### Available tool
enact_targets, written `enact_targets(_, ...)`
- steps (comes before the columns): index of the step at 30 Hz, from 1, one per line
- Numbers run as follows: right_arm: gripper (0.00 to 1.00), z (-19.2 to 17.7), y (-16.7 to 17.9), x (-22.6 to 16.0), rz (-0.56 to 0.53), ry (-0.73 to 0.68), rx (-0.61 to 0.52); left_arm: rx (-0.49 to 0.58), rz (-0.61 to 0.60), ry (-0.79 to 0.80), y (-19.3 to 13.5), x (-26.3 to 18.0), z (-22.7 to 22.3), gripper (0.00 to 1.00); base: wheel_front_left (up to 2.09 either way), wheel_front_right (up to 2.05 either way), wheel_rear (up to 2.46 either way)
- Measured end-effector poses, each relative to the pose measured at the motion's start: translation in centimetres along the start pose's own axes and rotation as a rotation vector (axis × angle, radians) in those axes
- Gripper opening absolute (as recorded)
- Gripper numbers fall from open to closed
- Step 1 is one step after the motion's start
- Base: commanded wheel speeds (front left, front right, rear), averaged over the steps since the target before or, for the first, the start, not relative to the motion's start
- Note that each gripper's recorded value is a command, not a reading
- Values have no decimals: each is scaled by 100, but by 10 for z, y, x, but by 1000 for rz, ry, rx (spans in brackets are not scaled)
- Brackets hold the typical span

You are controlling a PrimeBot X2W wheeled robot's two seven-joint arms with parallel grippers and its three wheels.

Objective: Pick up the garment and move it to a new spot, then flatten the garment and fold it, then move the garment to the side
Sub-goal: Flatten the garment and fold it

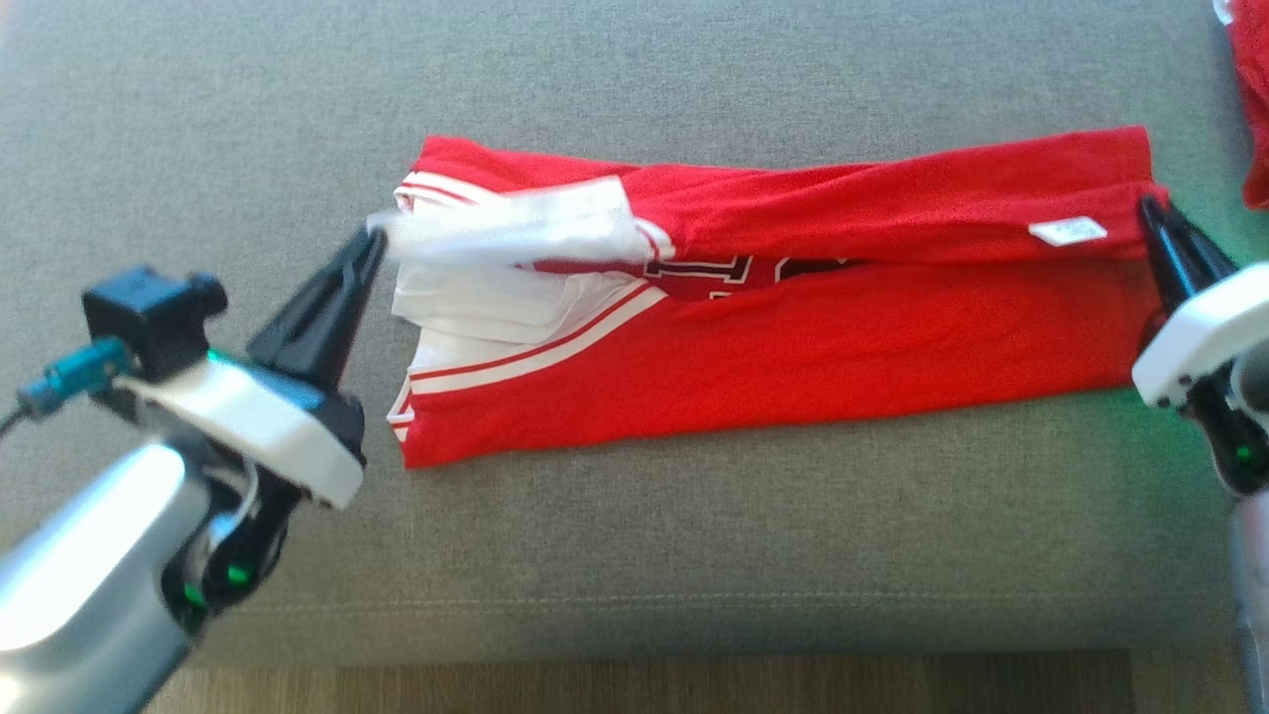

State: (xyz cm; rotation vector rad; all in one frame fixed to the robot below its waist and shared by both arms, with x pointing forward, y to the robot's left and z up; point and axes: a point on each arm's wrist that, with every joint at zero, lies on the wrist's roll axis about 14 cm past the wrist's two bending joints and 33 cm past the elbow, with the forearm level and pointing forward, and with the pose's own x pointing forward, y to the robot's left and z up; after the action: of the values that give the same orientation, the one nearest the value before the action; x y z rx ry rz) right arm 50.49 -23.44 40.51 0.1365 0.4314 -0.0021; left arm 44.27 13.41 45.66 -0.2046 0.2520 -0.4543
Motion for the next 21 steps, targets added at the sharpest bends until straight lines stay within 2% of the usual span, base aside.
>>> enact_targets(6,0,-10,-5,-9,-21,28,10,-55,34,51,-1,-10,-24,0,0,0,0)
enact_targets(7,0,-11,-3,-10,-19,34,15,-63,41,54,-2,-11,-27,10,0,0,0)
enact_targets(8,15,-12,-1,-10,-17,38,15,-69,47,62,-2,-12,-31,26,0,0,0)
enact_targets(9,42,-13,1,-11,-16,42,15,-75,53,69,-3,-13,-35,39,0,0,0)
enact_targets(10,94,-13,2,-13,-16,43,15,-80,59,77,-3,-15,-39,62,0,0,0)
enact_targets(11,100,-13,2,-14,-18,43,16,-83,67,84,-3,-17,-42,100,0,0,0)
enact_targets(14,100,-14,0,-23,-35,26,56,-92,93,77,-6,-21,-43,100,0,0,0)
enact_targets(21,100,-22,-3,-53,-79,0,168,-30,174,-40,-25,-31,-18,100,0,0,0)
